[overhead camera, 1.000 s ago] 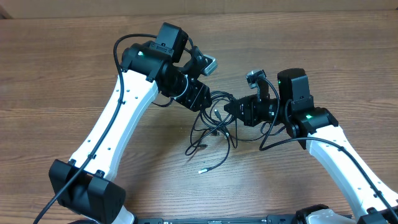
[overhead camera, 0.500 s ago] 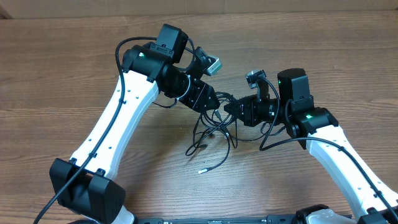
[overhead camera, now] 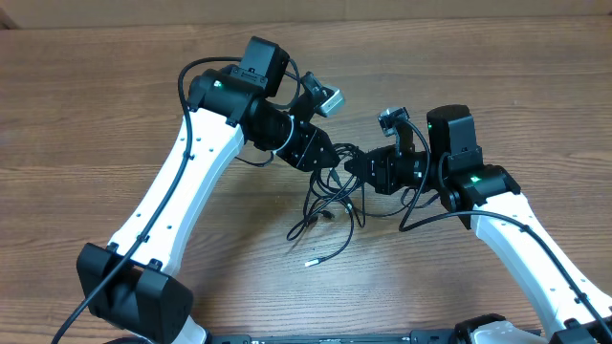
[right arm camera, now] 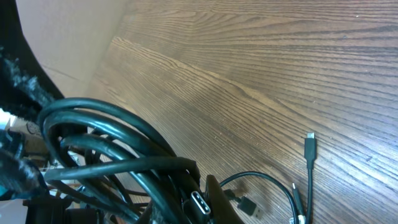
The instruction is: Untangle cables
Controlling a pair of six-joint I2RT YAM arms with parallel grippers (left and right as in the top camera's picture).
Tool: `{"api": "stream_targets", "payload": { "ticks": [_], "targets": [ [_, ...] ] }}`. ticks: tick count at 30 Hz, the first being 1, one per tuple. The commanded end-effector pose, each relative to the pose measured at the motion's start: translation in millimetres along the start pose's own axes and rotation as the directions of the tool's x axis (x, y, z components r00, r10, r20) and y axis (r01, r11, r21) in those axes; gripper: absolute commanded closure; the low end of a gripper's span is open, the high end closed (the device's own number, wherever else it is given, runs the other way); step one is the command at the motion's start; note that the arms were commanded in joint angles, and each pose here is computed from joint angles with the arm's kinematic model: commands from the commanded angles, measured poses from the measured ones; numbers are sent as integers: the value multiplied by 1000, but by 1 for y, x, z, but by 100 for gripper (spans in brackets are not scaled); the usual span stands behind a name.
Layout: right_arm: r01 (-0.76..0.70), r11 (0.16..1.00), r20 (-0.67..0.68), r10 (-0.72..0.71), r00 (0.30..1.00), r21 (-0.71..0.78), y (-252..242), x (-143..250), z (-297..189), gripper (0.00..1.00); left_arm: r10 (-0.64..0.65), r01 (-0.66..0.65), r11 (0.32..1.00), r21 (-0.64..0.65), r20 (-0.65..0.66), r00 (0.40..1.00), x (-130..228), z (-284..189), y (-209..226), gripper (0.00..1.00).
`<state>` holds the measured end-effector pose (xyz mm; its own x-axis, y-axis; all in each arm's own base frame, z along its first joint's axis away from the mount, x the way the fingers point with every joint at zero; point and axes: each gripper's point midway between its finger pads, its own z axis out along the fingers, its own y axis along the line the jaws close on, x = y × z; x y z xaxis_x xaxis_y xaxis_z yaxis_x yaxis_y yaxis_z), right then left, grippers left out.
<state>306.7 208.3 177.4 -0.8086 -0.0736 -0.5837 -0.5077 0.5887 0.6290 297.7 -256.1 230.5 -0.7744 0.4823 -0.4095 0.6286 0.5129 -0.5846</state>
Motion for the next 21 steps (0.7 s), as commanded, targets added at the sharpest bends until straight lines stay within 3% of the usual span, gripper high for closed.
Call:
{"api": "stream_targets", "payload": {
  "ticks": [1,4,6,21],
  "targets": [
    [1,1000,8,-1,1000,-7,0,-3,-1,96,43,-43,998,36,-14,999,3,7,-17,73],
    [1,1000,8,-1,1000,-7,0,-3,-1,96,46,-47,999,-20,-29,998,5,8,-9,56],
    [1,1000,8,-1,1000,-7,0,-2,-1,96,31,-33,998,-61,-37,999,6,8,-2,53],
    [1,1000,8,-1,1000,-7,0,-3,-1,96,15,-10,994,-110,42,999,-17,-4,-1,53]
  ]
}}
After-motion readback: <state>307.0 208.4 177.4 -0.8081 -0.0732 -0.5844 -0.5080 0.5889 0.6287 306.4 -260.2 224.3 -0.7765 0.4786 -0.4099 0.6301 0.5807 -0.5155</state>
